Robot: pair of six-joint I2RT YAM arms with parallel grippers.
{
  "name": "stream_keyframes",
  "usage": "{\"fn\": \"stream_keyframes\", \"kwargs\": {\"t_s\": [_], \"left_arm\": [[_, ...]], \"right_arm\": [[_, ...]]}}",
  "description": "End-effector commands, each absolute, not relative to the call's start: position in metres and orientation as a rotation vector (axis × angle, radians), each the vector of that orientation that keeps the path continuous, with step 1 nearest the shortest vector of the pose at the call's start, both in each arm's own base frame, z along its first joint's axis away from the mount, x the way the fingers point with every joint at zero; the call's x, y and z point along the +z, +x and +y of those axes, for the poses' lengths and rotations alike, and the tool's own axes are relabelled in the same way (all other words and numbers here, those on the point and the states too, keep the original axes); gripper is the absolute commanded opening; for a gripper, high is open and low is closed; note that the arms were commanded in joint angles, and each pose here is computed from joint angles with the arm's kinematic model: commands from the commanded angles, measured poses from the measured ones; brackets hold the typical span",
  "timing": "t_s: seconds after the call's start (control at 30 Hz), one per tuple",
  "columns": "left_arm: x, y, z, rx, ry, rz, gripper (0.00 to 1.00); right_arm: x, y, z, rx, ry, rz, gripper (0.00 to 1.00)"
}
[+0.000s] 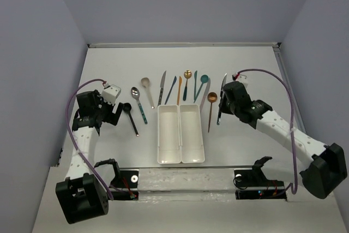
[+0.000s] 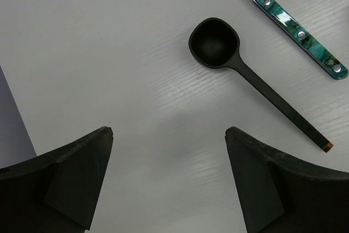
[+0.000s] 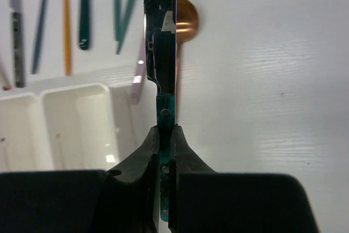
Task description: Sort the eating utensils into containers
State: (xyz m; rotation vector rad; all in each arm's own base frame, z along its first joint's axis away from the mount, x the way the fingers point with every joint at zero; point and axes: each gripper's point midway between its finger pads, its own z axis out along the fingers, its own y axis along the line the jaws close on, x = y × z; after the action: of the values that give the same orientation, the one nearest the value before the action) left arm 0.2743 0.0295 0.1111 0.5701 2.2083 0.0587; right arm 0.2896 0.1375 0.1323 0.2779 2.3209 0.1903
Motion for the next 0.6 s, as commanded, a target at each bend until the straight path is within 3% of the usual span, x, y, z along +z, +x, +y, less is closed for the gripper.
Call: {"fn": "stream_keyframes", "kwargs": {"t_s": [0.0, 0.3, 0.57], "left_arm": [[0.112, 0.277, 0.034, 0.093, 0.532, 2.182, 0.98], [0.106, 0.269, 0.034, 0.121, 0.523, 2.163, 0.99], [0.102, 0.264, 0.039, 0.165, 0.524, 2.161, 0.99]], "right_arm": [[0.197, 0.267, 0.179, 0.335, 0.233, 2.176, 0.00], [0.145, 0.199, 0.284, 0.349, 0.019, 2.308, 0.00], [0.122, 0.193, 0.292, 0.373, 0.039, 2.361, 0.00]]}}
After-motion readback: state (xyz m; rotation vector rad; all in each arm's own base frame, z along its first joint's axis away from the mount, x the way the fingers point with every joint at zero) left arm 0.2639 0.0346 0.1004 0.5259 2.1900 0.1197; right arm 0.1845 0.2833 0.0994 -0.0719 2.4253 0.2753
